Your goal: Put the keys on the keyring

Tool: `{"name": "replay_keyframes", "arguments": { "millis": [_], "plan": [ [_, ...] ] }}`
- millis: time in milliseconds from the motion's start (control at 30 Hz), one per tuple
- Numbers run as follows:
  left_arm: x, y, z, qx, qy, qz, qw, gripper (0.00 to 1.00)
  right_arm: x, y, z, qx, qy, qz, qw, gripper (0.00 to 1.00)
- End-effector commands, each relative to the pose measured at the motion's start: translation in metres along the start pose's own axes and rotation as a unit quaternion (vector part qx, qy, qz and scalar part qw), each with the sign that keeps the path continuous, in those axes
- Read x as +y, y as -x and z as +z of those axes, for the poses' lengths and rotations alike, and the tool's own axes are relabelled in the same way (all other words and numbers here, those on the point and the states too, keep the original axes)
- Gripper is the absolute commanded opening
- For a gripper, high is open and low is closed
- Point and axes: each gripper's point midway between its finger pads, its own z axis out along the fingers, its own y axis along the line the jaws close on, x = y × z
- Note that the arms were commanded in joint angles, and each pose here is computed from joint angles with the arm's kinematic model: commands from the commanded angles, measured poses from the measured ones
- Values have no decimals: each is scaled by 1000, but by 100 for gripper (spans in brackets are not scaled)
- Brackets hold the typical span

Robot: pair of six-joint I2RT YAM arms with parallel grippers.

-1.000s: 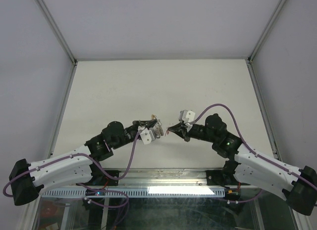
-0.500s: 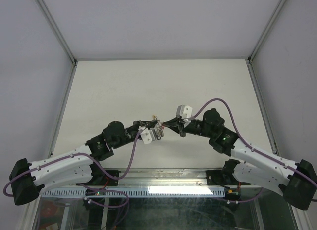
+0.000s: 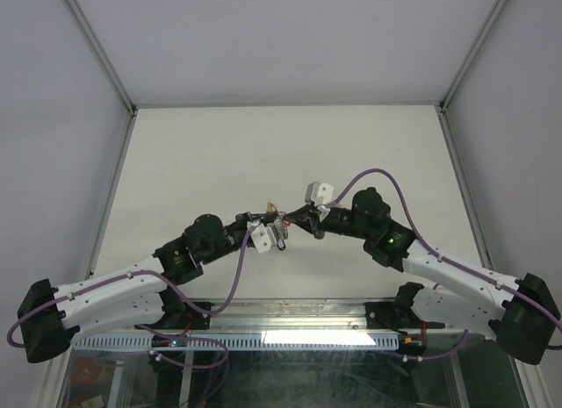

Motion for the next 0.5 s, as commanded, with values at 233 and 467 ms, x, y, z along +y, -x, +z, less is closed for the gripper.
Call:
{"name": "replay_keyframes", "arguments": {
  "millis": [233,467],
  "plan": [
    [25,31,2,-44,37,-12,998,0,-5,38,12,-41,2,-33,999,0],
    [24,31,2,-44,36,-12,998,0,-8,32,16,-27,-6,-32,999,0]
  ]
}}
